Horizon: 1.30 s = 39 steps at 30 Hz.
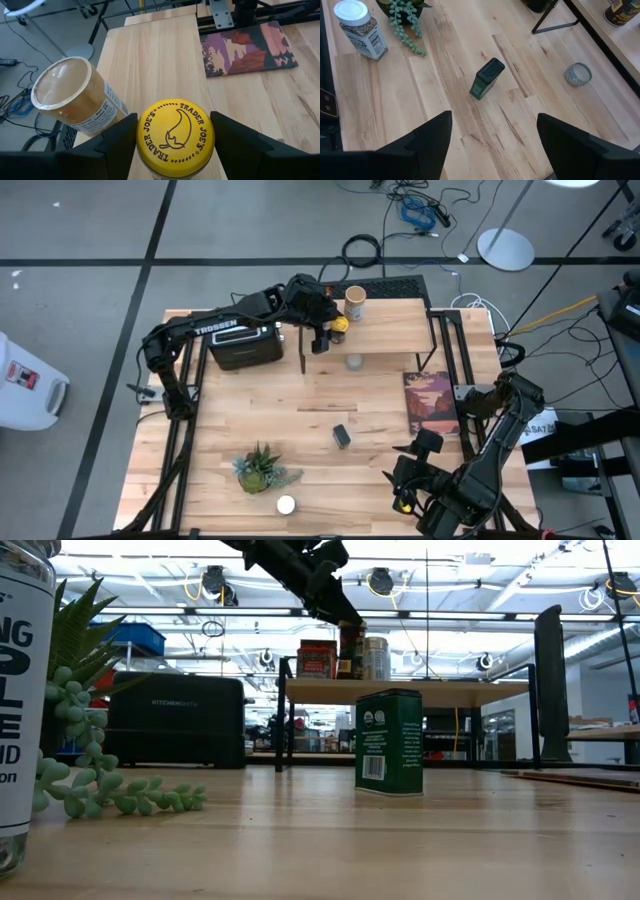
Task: Shelf spices
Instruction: Put the yellow seasoning bottle on the shelf, then put the black seasoning can on the shelf
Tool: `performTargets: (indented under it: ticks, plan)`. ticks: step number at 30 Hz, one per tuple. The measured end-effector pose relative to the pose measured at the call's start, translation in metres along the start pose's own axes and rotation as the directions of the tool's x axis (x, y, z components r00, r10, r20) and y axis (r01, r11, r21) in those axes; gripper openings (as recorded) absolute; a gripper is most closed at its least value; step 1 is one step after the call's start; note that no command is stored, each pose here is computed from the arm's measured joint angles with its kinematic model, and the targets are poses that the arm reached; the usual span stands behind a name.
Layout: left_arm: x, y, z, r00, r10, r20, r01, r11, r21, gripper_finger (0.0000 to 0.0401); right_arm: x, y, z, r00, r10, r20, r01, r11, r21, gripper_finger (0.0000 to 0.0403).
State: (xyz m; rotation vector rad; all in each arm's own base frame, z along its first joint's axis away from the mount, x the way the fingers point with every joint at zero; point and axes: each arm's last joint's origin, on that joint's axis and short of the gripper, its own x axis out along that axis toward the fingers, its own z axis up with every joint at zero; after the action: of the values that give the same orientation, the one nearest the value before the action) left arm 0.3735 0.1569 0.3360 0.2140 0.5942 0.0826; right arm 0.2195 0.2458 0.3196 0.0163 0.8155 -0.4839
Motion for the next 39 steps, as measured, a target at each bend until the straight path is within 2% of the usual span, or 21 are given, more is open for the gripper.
performTargets:
  ticks: [11, 19, 23, 39]
  plan:
    - [-0.0002, -0.0001, -0.0008, 1.000, 0.001, -0.010, -0.001, 1.000, 0.000, 0.0249, 0.0000, 0.0002, 0.0001, 1.000, 0.001, 0.000, -0.001, 1.000, 0.002, 0.0279]
    - [-0.0009, 0.0006, -0.0033, 0.999, 0.011, -0.038, -0.011, 1.000, -0.006, 0.0300, 0.0000, 0.0002, 0.0001, 1.000, 0.002, 0.001, -0.002, 1.000, 0.002, 0.0279]
    - [-0.0010, 0.0006, -0.0042, 0.999, 0.008, -0.046, -0.009, 1.000, -0.008, 0.0313, 0.0000, 0.0003, 0.0001, 1.000, 0.003, 0.001, -0.003, 1.000, 0.003, 0.0279]
    - [-0.0010, 0.0016, -0.0024, 0.999, 0.018, -0.028, -0.018, 1.000, 0.013, 0.0316, 0.0000, 0.0009, 0.0003, 1.000, 0.007, 0.002, -0.007, 1.000, 0.007, 0.0279]
